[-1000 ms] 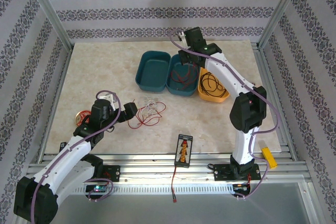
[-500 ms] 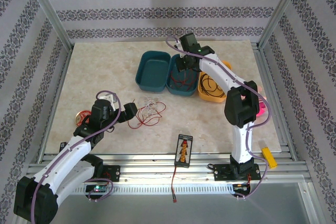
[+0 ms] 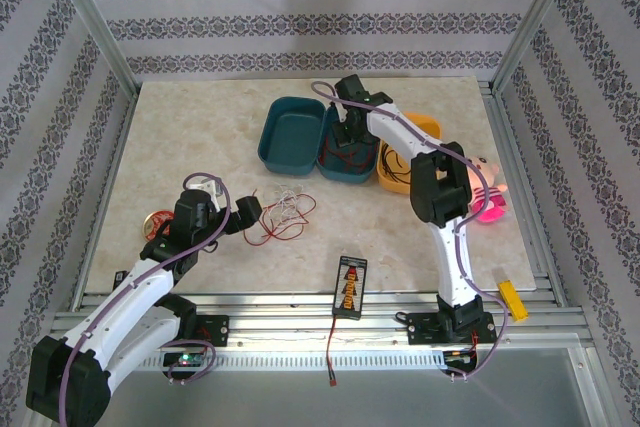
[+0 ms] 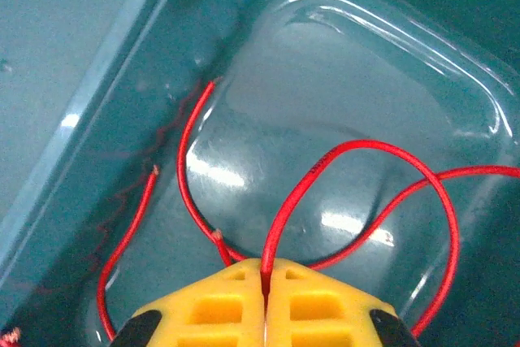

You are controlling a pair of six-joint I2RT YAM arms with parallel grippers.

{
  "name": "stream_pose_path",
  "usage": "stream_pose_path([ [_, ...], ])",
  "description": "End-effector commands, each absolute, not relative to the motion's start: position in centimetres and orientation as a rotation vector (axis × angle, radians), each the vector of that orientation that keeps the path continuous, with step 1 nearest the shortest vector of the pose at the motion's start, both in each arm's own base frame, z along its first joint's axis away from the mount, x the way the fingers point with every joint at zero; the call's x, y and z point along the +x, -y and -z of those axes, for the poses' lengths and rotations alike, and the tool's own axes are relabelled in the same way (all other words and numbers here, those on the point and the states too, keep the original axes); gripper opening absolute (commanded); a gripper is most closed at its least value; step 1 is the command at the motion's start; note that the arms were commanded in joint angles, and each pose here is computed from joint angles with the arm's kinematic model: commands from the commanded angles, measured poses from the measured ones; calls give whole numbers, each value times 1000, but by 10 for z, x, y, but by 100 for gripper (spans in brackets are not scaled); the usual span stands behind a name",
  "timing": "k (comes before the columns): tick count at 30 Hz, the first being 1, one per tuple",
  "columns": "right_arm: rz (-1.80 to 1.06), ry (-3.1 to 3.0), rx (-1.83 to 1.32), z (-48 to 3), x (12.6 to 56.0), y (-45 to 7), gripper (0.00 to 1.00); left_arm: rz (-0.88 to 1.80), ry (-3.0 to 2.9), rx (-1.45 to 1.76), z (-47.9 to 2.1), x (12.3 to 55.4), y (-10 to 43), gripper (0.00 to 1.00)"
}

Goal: Untangle the cables

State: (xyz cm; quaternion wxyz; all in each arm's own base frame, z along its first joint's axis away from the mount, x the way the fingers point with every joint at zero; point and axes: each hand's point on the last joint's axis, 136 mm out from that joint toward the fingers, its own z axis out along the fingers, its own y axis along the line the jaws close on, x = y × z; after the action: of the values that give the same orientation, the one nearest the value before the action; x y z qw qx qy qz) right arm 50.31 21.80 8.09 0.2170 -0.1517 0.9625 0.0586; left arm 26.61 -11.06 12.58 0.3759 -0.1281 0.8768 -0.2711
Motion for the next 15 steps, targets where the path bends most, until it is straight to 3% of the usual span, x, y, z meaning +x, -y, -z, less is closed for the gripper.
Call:
stream_pose_path([
  [1,-190,-2675,-374,-85,510,-219,10,695,-2256,-347,-120,264,108,99],
  [11,-223,-2644,-330,-114,511,-221,33,701,-2265,-347,-120,262,109,99],
  [15,-261,-2627,-328,-131,505,-223,37,700,-2261,-345,-121,263,109,99],
])
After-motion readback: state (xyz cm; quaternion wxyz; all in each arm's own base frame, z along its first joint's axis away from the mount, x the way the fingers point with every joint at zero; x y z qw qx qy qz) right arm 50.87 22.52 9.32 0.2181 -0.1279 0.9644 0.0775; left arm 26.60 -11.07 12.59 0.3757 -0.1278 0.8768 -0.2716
